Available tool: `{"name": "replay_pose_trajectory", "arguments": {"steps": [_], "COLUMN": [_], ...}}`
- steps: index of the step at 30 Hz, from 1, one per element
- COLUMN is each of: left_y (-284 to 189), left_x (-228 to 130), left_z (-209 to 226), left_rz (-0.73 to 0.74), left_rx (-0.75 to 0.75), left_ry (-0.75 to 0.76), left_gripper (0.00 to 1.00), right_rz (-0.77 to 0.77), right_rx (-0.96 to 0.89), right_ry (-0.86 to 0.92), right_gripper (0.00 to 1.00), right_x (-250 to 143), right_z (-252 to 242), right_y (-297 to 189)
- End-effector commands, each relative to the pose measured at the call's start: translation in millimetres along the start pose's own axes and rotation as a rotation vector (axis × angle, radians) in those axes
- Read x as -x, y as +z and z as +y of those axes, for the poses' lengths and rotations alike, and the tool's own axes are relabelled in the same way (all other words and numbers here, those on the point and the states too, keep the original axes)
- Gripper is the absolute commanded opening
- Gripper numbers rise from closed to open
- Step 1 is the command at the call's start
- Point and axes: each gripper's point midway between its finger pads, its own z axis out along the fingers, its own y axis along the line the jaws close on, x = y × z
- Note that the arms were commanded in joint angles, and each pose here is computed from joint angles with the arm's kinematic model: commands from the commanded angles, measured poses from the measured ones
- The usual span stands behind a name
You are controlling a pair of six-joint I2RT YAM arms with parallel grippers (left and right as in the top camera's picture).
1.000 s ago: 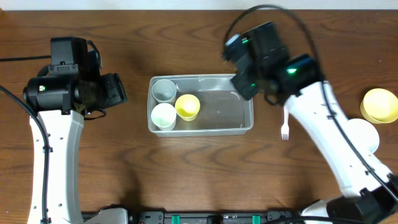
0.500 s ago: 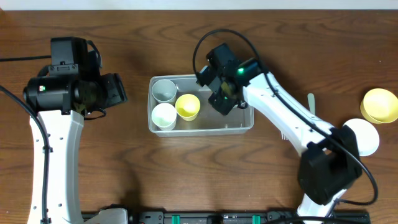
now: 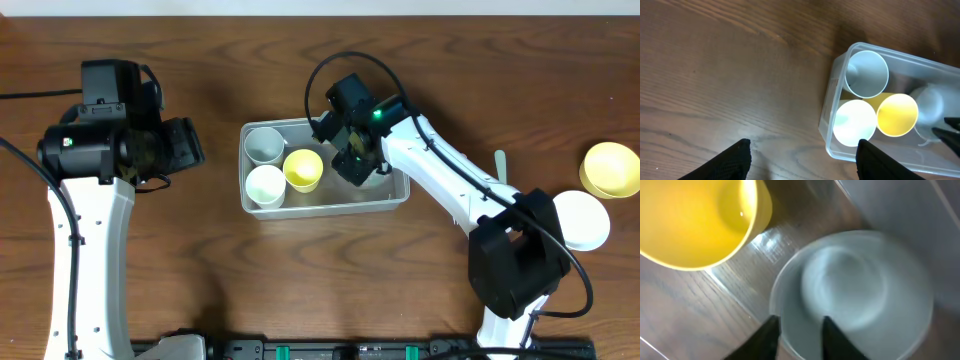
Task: Pack container
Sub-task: 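Carry white bowl with right gripper into container's right side, then release bowl and grasp second white bowl with right gripper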
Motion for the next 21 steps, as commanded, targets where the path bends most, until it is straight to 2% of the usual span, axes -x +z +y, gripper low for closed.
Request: {"name": "replay_pose_trajectory", "arguments": {"steps": [1,10,15,18,21], "left_y": [1,1,1,1,1], "left_x": [-2,-2,-2,-2,-2], "left_z": [0,0,0,0,0], "left_rz": [0.011,0.011,0.011,0.011,0.011], "left_rx": [-0.006,-0.006,-0.006,-0.006,-0.006], "left_ry": [-0.014,-0.014,-0.014,-0.013,-0.01], "left_gripper": [0.68,0.68,0.68,0.68,0.68], "right_rz": [0.008,0.005,-0.043,-0.134,-0.26], "right_rx": [0.008,-0.006,-0.182,-0.301,-0.361], "right_ry": [-0.006,0.016,0.244,0.422,0.635], "right_gripper": [0.35,0.39,0.43,0.46,0.57], "right_x": [-1,0,6,7,-5], "right_z": [2,0,-36,-65,-95], "right_y": [4,4,-22,-64,-117]}}
